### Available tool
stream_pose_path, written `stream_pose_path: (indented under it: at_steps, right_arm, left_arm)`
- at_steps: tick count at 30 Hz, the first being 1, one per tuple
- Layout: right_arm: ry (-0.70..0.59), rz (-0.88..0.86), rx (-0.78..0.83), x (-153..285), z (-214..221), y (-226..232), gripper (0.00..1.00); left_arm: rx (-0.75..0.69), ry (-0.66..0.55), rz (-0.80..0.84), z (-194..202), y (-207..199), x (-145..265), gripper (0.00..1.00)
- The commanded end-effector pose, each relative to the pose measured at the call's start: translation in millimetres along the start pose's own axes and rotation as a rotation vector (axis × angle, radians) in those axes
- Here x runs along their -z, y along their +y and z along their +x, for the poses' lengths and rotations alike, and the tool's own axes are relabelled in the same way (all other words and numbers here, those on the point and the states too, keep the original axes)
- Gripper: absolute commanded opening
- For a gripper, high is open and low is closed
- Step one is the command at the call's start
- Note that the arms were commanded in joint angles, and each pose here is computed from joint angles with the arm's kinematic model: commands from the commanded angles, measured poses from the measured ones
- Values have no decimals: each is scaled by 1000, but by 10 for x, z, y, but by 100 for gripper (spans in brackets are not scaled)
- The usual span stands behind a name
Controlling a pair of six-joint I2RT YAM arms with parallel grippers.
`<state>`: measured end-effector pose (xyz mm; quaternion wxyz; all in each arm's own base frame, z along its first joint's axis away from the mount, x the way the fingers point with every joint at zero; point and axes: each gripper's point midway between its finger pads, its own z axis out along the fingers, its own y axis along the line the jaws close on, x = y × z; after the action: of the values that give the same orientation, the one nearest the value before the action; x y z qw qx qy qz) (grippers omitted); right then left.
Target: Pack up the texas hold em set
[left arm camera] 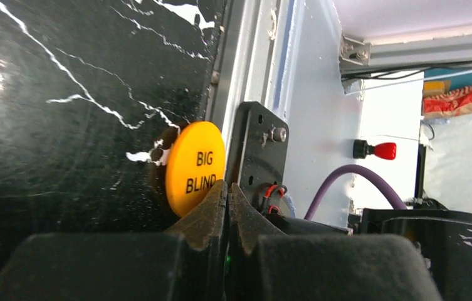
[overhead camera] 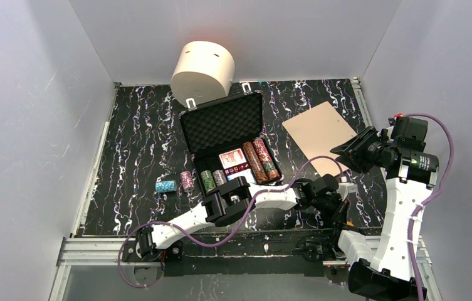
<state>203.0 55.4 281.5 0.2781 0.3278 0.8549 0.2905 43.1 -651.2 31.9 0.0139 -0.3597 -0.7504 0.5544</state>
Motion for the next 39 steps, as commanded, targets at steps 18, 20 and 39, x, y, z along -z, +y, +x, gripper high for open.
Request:
stream_pose_path:
  at_steps: [18, 20, 39]
  right_arm:
    - [-24, -39, 36, 84, -16, 104, 44]
    - [-23, -40, 35, 77, -18, 104, 44]
    - [-18, -44, 37, 17, -62, 109, 45]
  left_arm:
    - [10, -160, -168, -408, 406, 117, 0]
    - [12, -169, -189, -423, 462, 132, 0]
    - [3, -177, -91, -593, 330, 292, 17]
